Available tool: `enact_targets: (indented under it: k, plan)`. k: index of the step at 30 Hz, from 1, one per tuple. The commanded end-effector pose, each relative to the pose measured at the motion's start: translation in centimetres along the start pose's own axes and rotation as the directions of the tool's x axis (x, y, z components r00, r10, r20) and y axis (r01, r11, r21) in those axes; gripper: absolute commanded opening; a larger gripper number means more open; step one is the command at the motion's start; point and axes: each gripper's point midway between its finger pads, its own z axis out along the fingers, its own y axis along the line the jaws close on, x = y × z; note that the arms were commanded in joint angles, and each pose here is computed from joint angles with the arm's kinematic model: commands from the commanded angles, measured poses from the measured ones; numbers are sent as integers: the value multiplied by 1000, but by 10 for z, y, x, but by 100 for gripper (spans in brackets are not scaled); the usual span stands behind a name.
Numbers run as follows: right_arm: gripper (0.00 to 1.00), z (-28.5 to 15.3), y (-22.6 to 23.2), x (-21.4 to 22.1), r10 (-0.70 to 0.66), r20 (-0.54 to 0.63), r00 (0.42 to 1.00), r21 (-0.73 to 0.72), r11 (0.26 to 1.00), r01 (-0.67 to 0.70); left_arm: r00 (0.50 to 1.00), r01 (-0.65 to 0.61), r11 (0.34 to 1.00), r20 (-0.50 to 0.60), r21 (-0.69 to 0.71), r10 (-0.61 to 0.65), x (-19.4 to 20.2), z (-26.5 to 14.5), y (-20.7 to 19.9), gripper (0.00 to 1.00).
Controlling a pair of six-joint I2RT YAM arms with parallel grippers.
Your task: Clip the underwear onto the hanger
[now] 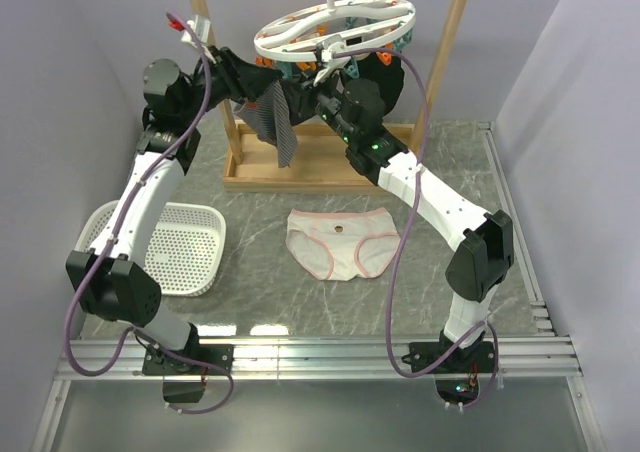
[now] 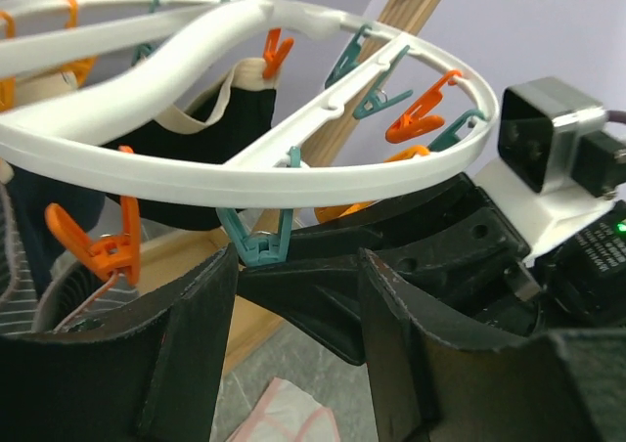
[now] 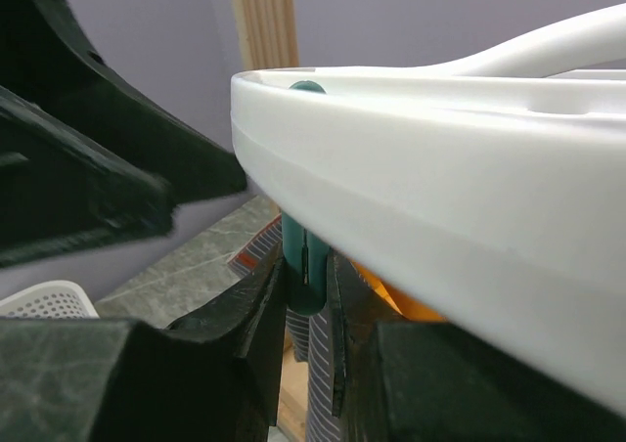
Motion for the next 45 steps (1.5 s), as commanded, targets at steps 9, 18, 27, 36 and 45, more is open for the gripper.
enact_targets:
  k: [9, 18, 27, 36, 45]
  plan:
    - [0, -6, 2, -36, -28, 80, 996, -25, 999, 30, 999, 36, 999, 18, -1, -36, -5, 24, -14, 55]
    - [0, -8, 2, -40, -25, 87, 996, -23, 999, 27, 999, 44, 995, 20, -85, -42, -1, 24, 4, 47]
    - [0, -9, 4, -35, -21, 76, 997, -40, 999, 24, 998, 51, 997, 37, -61, -48, -5, 30, 2, 53]
    - [0, -8, 3, -39, -22, 86, 996, -28, 999, 24, 996, 67, 994, 62, -85, -62, -7, 29, 7, 52]
    - [0, -8, 1, -38, -20, 86, 996, -17, 1000, 22, 998, 52, 992, 41, -112, -48, -2, 17, 5, 53]
